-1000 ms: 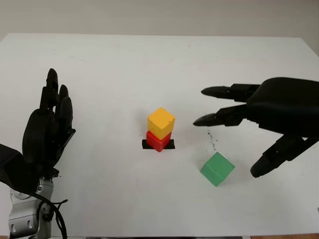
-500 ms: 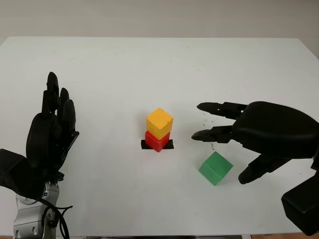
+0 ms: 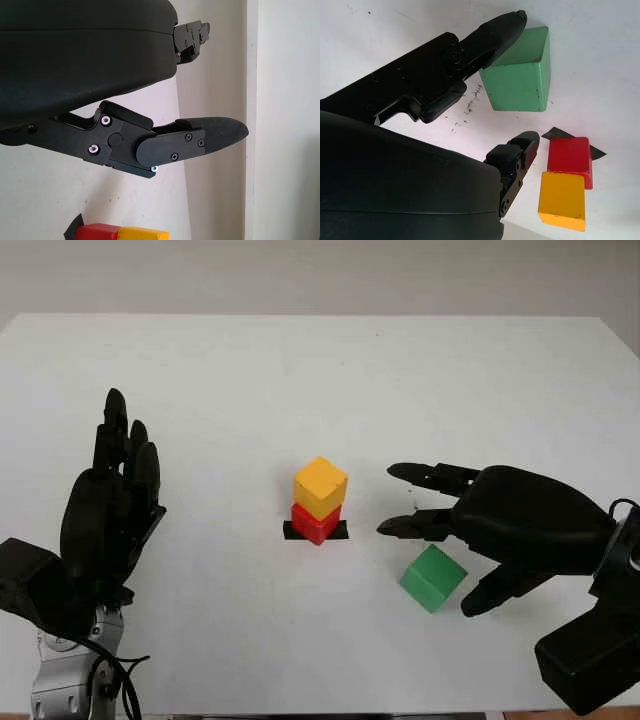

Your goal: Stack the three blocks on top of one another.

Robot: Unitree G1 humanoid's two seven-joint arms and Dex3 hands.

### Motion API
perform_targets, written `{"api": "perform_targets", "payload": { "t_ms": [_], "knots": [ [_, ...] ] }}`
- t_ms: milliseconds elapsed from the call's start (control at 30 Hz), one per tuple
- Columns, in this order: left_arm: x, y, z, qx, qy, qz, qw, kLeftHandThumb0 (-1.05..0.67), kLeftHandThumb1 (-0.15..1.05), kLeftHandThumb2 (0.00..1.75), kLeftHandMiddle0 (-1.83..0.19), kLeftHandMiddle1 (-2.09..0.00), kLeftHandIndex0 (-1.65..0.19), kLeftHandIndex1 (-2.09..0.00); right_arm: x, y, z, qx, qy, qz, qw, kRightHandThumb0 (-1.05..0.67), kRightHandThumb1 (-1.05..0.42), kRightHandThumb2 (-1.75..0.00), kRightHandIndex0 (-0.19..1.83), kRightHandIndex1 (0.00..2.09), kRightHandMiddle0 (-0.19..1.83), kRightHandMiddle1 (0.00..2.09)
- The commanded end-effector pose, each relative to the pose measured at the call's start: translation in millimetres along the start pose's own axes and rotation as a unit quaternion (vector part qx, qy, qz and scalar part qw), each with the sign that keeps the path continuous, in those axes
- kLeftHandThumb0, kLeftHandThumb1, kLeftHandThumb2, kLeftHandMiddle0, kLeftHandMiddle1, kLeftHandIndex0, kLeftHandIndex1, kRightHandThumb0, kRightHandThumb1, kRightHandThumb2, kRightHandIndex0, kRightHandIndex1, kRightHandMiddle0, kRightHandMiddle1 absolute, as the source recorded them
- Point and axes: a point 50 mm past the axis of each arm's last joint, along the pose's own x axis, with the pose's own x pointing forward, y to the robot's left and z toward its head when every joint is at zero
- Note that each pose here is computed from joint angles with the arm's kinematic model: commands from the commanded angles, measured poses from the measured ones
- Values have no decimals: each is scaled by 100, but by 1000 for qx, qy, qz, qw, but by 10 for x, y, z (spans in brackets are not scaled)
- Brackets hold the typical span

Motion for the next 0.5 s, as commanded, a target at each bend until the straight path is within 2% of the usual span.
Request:
{"api": "perform_targets", "payload": {
  "t_ms": [0,133,367,467],
  "knots": [
    [-20,1,26,2,-5,2,1000,-68,105,57,18,-5,19,0,0,26,6,6,-4,-3,1000,-63,-74,-5,13,6,61,8],
    [-20,0,23,4,-6,1,1000,-68,105,57,18,-5,19,0,3,41,1,1,-6,4,1000,-59,-74,-5,14,6,68,11],
    [-24,-4,12,3,-5,2,1000,-68,105,56,19,-5,19,0,0,51,-28,19,-13,-27,999,-38,-77,-7,26,10,90,20],
    [-27,1,8,7,-3,-1,1000,-69,105,56,19,-5,19,0,0,50,-37,20,-15,-35,999,-32,-81,-6,31,8,96,34]
  ]
}}
